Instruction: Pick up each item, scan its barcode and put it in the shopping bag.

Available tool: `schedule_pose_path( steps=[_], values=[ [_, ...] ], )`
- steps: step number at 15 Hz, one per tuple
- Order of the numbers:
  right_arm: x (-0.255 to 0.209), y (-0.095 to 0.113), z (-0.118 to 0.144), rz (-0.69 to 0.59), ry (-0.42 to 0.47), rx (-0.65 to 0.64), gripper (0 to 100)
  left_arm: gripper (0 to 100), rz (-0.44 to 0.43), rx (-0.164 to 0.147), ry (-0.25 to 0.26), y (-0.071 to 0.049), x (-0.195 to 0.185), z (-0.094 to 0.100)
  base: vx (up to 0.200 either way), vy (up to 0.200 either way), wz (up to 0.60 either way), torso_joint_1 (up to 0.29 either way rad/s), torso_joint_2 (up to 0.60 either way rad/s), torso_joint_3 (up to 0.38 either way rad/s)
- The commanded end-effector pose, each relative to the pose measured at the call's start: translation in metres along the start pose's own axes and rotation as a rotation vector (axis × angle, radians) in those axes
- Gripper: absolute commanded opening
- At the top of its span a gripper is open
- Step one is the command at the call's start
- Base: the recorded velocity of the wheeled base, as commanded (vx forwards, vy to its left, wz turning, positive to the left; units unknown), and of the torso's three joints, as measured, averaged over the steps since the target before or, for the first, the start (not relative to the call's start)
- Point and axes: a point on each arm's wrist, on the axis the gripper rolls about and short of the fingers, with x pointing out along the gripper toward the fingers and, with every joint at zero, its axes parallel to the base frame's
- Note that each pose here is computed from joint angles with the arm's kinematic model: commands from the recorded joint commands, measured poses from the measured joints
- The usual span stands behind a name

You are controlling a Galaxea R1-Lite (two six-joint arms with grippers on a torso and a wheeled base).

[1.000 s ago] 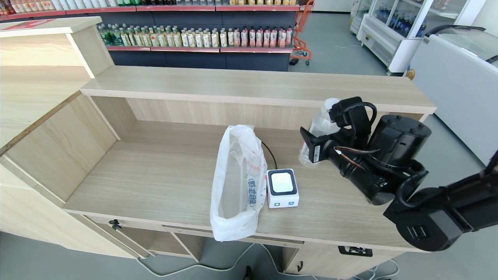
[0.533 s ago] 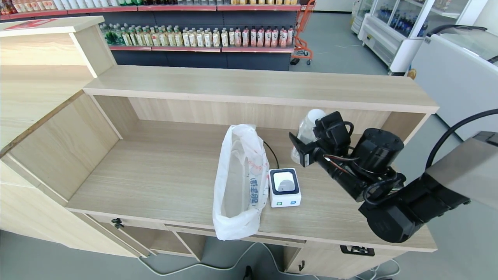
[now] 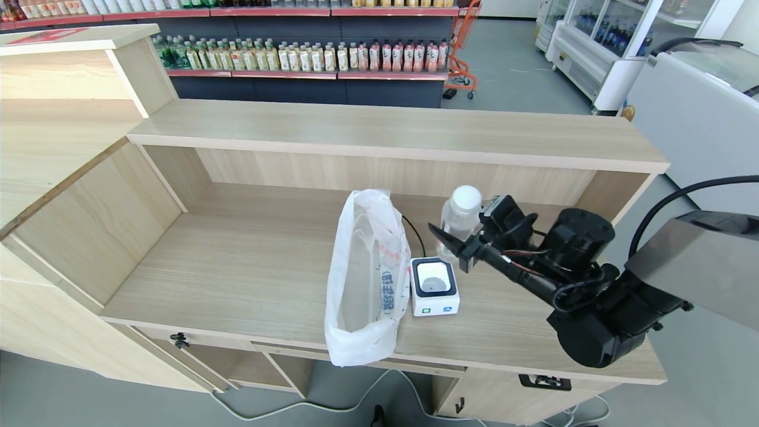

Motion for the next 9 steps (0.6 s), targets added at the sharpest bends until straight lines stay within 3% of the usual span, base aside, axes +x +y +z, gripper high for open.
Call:
schedule_pose_path(
  steps=[1,4,9],
  values=[
    [0.000,0.000,-0.010,0.005,0.015,0.000,0,0,0.001,0.000,0.000,0.000,0.000,0.000,0.000,0.000,0.00,0.000,0.00,0.000],
    [0.003,0.003,-0.018,0.060,0.004,0.003,0,0,-0.001,0.000,0.000,0.000,0.000,0.000,0.000,0.000,0.00,0.000,0.00,0.000],
    [0.027,-0.007,-0.035,0.135,-0.107,-0.083,0,0,-0.001,0.000,0.001,0.000,0.000,0.000,0.000,0.000,0.00,0.000,0.00,0.000]
  ],
)
